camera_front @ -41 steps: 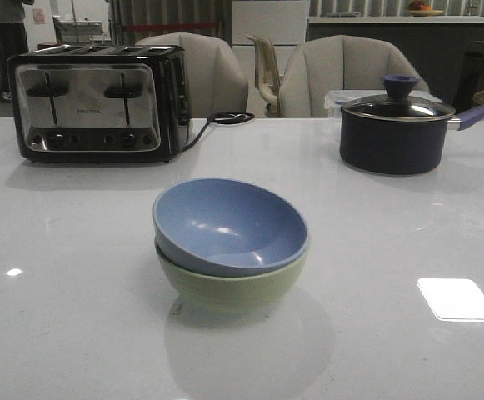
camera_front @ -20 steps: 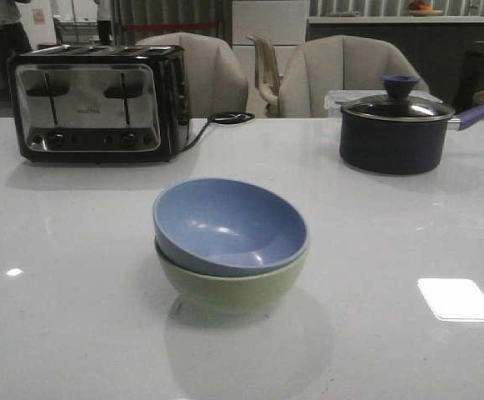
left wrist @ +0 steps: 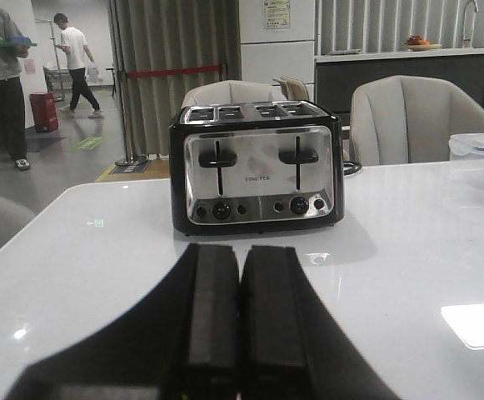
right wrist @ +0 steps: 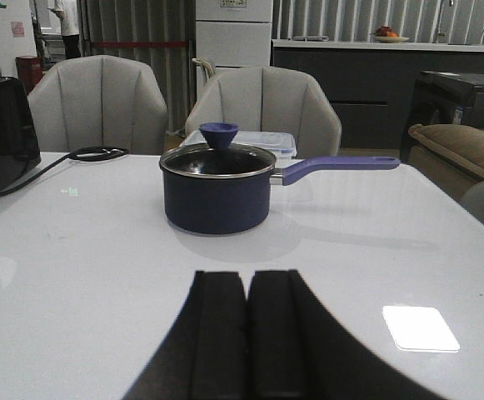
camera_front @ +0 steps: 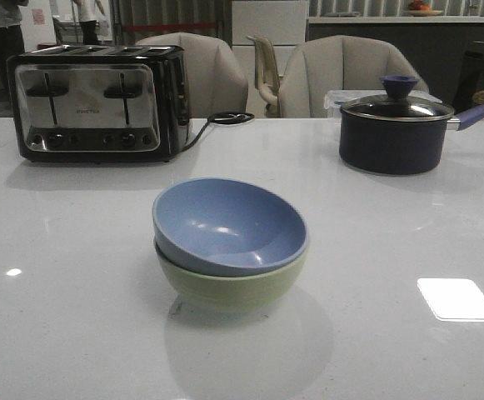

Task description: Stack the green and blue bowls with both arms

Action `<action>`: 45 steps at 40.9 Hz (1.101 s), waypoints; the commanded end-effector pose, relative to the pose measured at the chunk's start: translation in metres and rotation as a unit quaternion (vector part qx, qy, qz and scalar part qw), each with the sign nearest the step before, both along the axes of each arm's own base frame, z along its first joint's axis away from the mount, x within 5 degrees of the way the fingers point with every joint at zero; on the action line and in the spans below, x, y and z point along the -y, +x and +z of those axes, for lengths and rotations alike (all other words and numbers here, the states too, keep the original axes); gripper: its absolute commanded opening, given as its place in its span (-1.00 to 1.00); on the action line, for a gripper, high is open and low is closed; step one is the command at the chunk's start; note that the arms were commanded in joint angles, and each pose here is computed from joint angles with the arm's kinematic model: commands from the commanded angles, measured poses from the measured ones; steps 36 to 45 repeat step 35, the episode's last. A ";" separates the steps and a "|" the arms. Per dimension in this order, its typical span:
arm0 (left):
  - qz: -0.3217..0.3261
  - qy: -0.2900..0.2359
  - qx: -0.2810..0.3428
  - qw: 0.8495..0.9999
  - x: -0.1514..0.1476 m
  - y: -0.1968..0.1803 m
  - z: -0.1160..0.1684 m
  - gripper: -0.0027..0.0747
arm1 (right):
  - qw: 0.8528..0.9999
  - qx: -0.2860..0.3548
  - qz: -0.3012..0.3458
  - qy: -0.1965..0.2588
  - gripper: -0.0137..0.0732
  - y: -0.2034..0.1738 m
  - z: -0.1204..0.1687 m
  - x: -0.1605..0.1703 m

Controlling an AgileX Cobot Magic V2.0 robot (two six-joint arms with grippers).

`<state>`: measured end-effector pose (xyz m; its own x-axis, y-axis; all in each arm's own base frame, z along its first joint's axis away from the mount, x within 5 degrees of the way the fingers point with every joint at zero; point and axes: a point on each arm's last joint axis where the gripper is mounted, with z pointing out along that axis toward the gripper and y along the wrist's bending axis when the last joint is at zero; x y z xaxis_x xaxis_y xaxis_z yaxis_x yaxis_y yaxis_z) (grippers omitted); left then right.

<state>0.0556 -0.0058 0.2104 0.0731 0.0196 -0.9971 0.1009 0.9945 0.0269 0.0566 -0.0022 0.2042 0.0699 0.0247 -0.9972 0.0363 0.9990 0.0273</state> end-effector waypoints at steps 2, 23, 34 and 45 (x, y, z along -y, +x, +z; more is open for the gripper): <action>-0.003 -0.009 0.048 0.999 0.000 -0.002 0.007 -0.67 | 0.998 0.060 0.002 -0.014 -0.60 -0.003 0.011 -0.001; 0.000 -0.009 0.048 0.999 0.000 -0.002 0.007 -0.67 | 0.998 0.061 -0.001 -0.016 -0.60 -0.003 0.012 0.000; 0.000 -0.009 0.048 0.999 0.000 -0.002 0.007 -0.67 | 0.998 0.061 -0.001 -0.016 -0.60 -0.003 0.012 0.000; 0.000 -0.009 0.048 0.999 0.000 -0.002 0.007 -0.67 | 0.998 0.061 -0.001 -0.016 -0.60 -0.003 0.012 0.000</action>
